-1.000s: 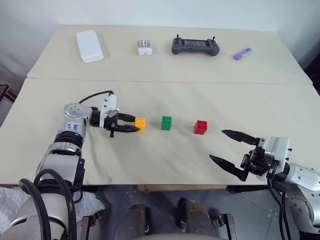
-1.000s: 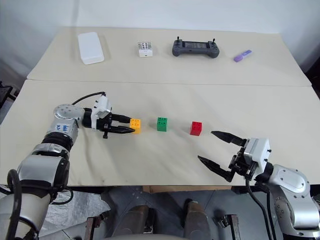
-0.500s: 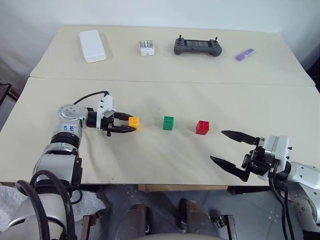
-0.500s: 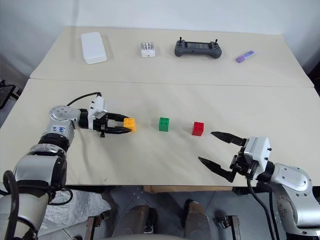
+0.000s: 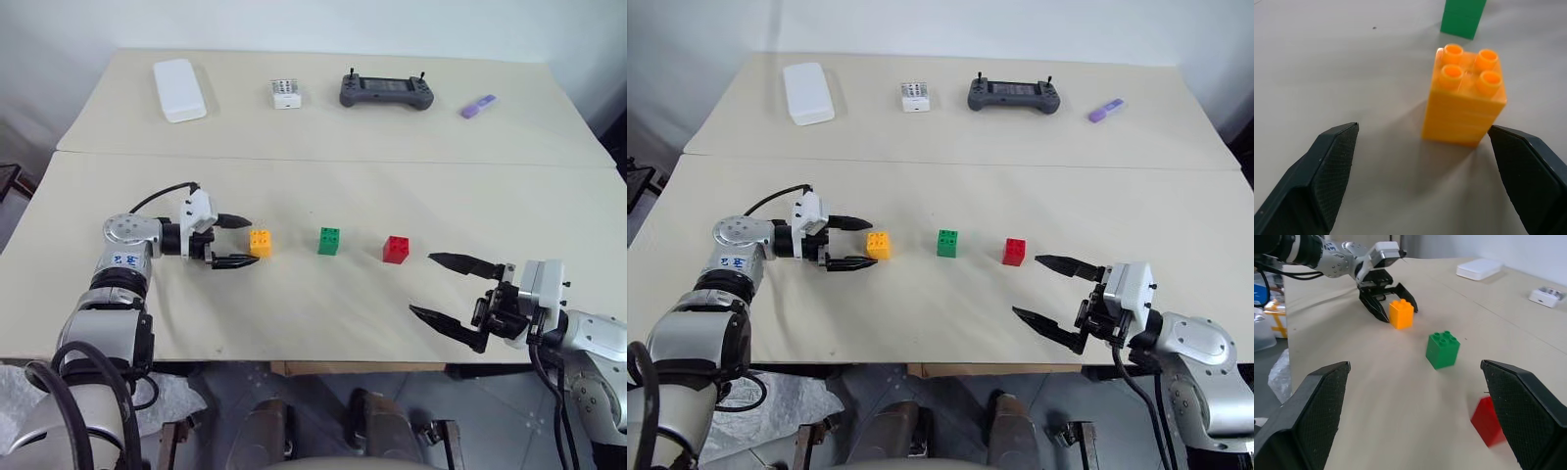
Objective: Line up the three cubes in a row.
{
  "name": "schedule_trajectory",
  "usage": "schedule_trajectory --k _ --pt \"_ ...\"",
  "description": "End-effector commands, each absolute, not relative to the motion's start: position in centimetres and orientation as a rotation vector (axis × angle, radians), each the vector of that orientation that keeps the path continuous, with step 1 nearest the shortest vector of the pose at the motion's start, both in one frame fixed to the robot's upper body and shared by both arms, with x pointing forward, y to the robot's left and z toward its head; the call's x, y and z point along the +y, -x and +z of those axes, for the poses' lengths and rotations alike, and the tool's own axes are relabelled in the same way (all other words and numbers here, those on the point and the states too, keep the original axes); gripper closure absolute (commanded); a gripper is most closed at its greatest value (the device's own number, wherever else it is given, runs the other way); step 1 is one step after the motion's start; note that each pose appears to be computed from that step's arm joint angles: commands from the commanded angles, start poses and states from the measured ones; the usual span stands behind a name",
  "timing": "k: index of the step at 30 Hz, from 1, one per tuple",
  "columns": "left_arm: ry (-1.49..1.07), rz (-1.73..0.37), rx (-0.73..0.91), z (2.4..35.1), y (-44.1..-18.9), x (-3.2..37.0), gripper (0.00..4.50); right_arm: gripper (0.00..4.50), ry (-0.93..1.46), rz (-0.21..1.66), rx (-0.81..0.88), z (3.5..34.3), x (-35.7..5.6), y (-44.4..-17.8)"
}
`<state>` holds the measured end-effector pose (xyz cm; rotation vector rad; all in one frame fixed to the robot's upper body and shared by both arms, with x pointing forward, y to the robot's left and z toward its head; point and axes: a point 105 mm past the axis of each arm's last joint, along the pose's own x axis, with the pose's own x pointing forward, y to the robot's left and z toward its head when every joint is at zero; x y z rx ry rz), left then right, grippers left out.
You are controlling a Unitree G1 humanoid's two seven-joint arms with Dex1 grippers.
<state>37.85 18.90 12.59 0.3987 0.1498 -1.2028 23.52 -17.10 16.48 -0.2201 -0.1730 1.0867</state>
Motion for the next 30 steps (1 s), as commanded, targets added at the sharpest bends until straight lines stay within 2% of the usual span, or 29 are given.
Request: schedule_trajectory --k 1,9,12,17,20,23,27,30 --pt "-0.416 -1.171 0.109 13.5 -38.3 18.9 0.01 0.00 0.223 1.093 -0.180 16.8 -17.2 -23.5" --pt "-0.415 -1.150 0.114 13.3 -38.6 18.9 0.01 0.00 0.218 1.098 -0.177 16.8 -17.1 -23.3" --pt "-0.397 -1.195 0.107 13.5 -37.9 19.1 0.01 0.00 0.212 1.106 -0.176 16.7 -16.9 -23.2" --pt "-0.352 -1.251 0.058 15.5 -36.0 21.8 0.01 0.00 0.220 1.143 -0.191 16.8 -17.8 -23.1" --pt "-0.320 -1.245 0.002 16.9 -33.9 24.0 0.01 0.00 0.220 1.153 -0.232 16.9 -19.3 -23.4" --pt "-0.292 -1.240 0.020 16.9 -31.8 24.9 0.01 0.00 0.217 1.157 -0.234 16.6 -20.3 -23.9" --pt "-0.210 -1.064 -0.075 16.9 -29.7 26.4 0.01 0.00 0.191 1.157 -0.220 15.7 -22.0 -25.4" --pt "-0.211 -0.985 -0.093 16.4 -29.2 26.7 0.01 0.00 0.207 1.175 -0.223 15.2 -22.5 -26.3"
